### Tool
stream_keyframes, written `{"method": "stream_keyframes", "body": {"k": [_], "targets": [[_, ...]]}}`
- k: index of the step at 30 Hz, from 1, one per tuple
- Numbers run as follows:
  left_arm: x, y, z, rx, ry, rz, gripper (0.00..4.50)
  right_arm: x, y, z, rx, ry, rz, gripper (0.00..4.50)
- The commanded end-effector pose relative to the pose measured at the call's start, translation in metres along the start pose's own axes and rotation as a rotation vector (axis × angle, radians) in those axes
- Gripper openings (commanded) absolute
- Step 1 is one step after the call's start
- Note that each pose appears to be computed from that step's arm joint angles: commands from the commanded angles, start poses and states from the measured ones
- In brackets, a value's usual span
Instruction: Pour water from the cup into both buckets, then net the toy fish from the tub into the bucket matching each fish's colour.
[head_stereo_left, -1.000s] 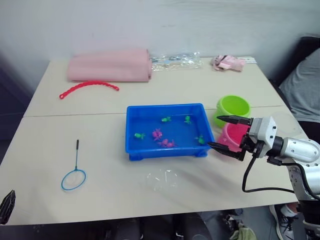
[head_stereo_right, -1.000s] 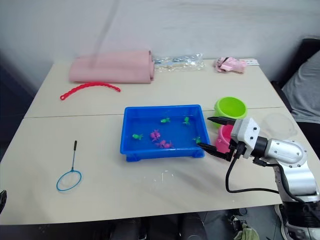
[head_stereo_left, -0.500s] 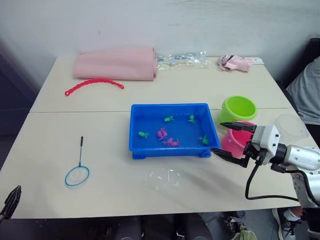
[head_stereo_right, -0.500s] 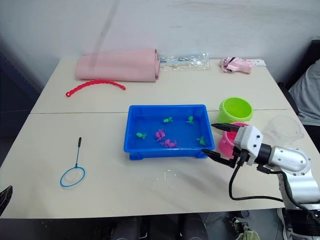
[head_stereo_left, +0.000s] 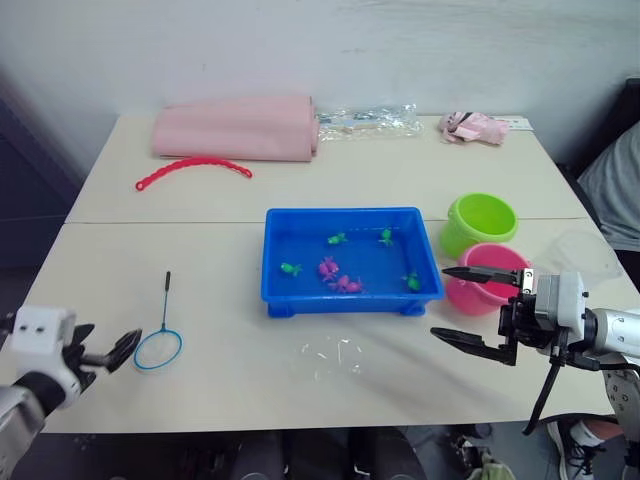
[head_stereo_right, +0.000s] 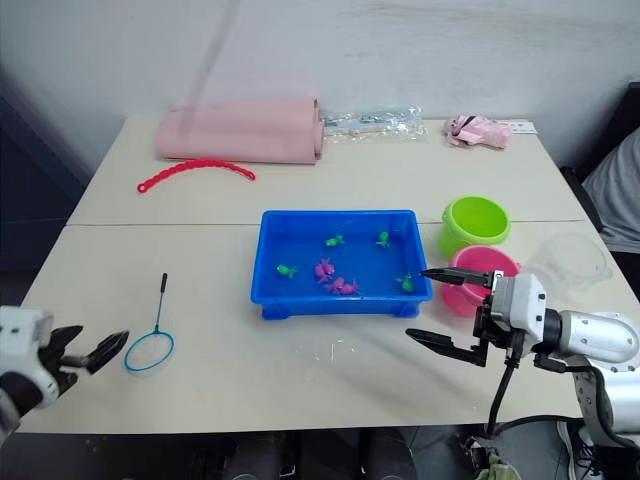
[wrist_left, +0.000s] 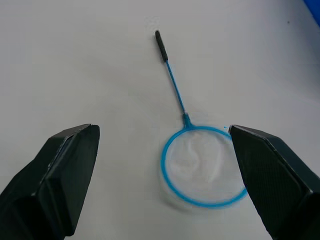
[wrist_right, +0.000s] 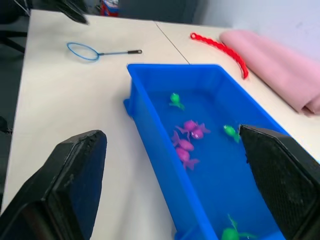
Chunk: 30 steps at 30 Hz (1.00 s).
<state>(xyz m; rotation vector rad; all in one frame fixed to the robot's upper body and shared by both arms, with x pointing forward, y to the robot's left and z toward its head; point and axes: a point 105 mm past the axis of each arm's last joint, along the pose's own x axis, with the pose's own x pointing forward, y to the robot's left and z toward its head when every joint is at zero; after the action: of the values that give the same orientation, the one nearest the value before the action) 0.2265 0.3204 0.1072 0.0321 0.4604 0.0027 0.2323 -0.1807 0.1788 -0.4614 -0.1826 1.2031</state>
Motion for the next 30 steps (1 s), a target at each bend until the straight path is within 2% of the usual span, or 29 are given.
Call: {"method": "stream_keyframes", "body": {"k": [1,4,6,9,15,19,26,27,30], "targets": [[0.017,-0.008,0.000,0.000,0.124,0.041,4.50,0.003,0.004,0.013,-0.026,-0.032,0.024,4.46],[0.037,-0.015,0.003,-0.037,0.140,0.024,4.50,0.003,0.003,0.012,-0.003,-0.022,0.012,4.46],[0.051,-0.019,-0.001,-0.055,0.193,0.022,4.50,0.002,0.003,0.011,0.004,-0.016,0.008,4.46],[0.064,-0.022,-0.011,-0.013,0.332,0.057,4.50,0.000,0.004,0.010,-0.001,-0.011,0.008,4.46],[0.083,-0.032,-0.023,-0.049,0.353,-0.012,4.50,-0.001,0.003,0.011,-0.013,-0.010,-0.029,4.46],[0.091,-0.038,-0.041,-0.090,0.408,-0.049,3.32,0.002,0.006,0.014,-0.015,-0.013,-0.027,4.50],[0.098,-0.032,-0.037,-0.125,0.366,-0.052,0.26,0.004,0.004,0.016,-0.026,-0.003,-0.042,4.50],[0.099,-0.032,-0.033,-0.128,0.339,-0.057,0.04,0.004,0.003,0.016,-0.026,-0.001,-0.044,4.50],[0.100,-0.030,-0.019,-0.163,0.258,-0.077,0.04,0.004,0.003,0.015,-0.026,0.004,-0.048,4.50]]}}
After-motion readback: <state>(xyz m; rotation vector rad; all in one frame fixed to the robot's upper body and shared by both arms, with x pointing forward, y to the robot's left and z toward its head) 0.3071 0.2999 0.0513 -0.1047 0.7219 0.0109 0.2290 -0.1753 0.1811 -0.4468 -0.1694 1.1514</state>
